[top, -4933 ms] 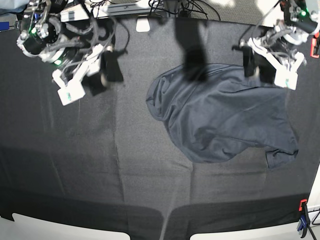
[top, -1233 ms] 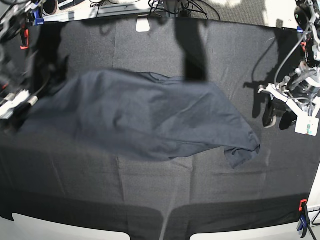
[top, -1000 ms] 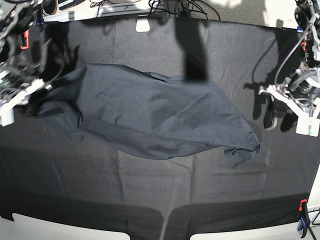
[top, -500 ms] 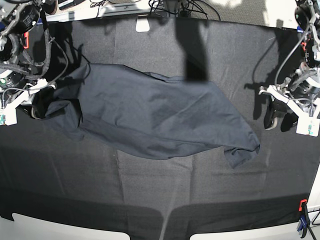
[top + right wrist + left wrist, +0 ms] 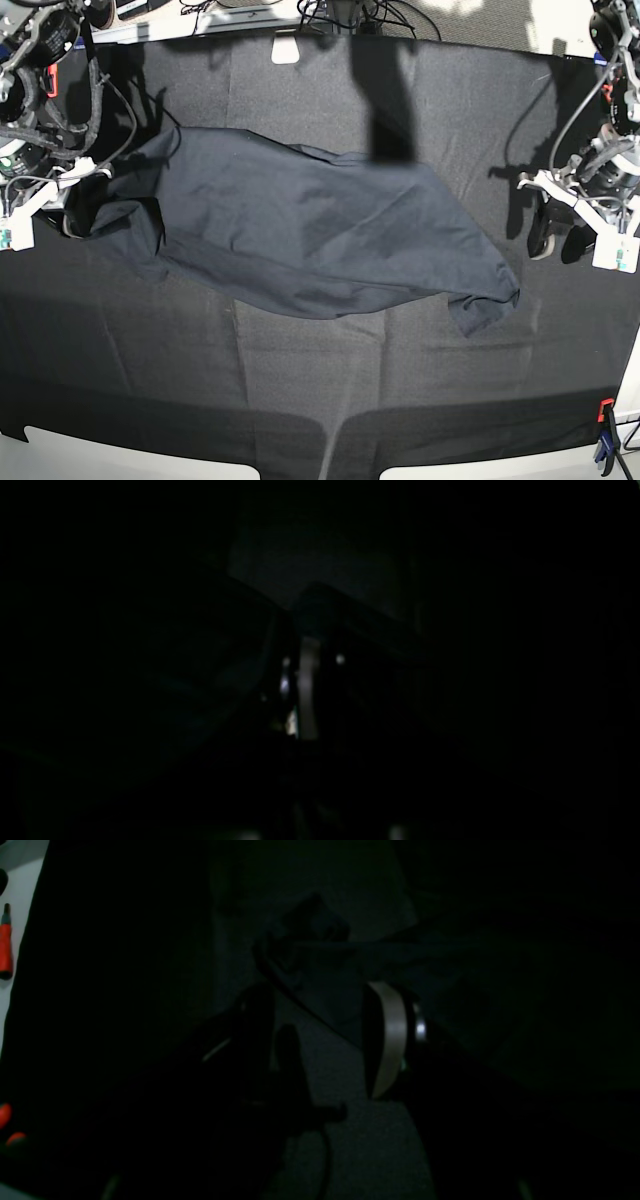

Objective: Layout the t-shirt on the table in an organized manner, then fold the t-shirt properly
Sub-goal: 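Drag the held shirt edge away from the left gripper to spread it, then grasp the bunched shirt end with the left gripper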

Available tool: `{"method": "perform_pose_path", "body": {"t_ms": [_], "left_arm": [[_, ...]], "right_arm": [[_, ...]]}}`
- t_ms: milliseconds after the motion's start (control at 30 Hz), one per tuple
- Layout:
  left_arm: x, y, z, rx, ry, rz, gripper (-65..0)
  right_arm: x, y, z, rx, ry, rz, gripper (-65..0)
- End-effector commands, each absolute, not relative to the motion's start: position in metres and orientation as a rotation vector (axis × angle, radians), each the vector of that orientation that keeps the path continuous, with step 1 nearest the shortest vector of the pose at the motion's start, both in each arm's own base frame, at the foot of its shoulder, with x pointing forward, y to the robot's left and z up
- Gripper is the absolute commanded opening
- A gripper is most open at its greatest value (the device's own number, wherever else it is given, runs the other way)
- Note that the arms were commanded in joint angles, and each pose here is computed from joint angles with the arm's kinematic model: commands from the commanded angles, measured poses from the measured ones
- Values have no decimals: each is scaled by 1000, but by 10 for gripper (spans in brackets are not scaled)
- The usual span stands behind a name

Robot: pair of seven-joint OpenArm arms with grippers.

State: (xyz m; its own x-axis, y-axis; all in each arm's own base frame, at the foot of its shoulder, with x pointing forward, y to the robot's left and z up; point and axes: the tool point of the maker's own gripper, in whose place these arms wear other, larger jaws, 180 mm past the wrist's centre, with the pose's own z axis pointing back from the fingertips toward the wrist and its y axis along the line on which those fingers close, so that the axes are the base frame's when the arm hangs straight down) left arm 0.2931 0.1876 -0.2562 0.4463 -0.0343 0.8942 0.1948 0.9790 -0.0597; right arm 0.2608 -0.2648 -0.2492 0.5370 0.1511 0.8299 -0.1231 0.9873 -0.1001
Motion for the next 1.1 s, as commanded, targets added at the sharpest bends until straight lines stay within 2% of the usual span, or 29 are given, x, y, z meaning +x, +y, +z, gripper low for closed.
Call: {"method": "perform_pose_path", "body": {"t_ms": [0,167,200,267,300,333,367,733,833,1067], "left_arm": [[297,188,-242,-159,-1153,-155,-381],[298,188,-241,-160,-1159,-155,-381],[299,187,-238,-161,-1173,-157,-381],[301,187,-233,-164,-1203,-159,-381],[303,186,-230,-164,-1210,-166,-382],[305,185,-228,-164,-1214,-173,-382],[307,185,-226,-164,-1217,-181,-382],[348,187,-188,-161,-1325,-202,-391],[367,181,-211,-207,-1264,-228,-397],[431,142,-278,-321,-1017,-296,-396]], "right_arm": [[266,-262,-234,-44,-1048,213,-650],[265,-263,-236,-48,-1037,213,-650],[265,-263,-236,-52,-1035,212,-633],[265,-264,-236,-54,-1033,212,-465],[265,-263,-236,-51,-1035,212,-403],[265,-263,-236,-50,-1036,212,-358],[265,-263,-236,-51,-1035,212,-344],[266,-242,-228,61,-1094,258,-344],[261,-242,-234,63,-1074,257,-344],[257,-242,-238,65,-1056,256,-344]]}}
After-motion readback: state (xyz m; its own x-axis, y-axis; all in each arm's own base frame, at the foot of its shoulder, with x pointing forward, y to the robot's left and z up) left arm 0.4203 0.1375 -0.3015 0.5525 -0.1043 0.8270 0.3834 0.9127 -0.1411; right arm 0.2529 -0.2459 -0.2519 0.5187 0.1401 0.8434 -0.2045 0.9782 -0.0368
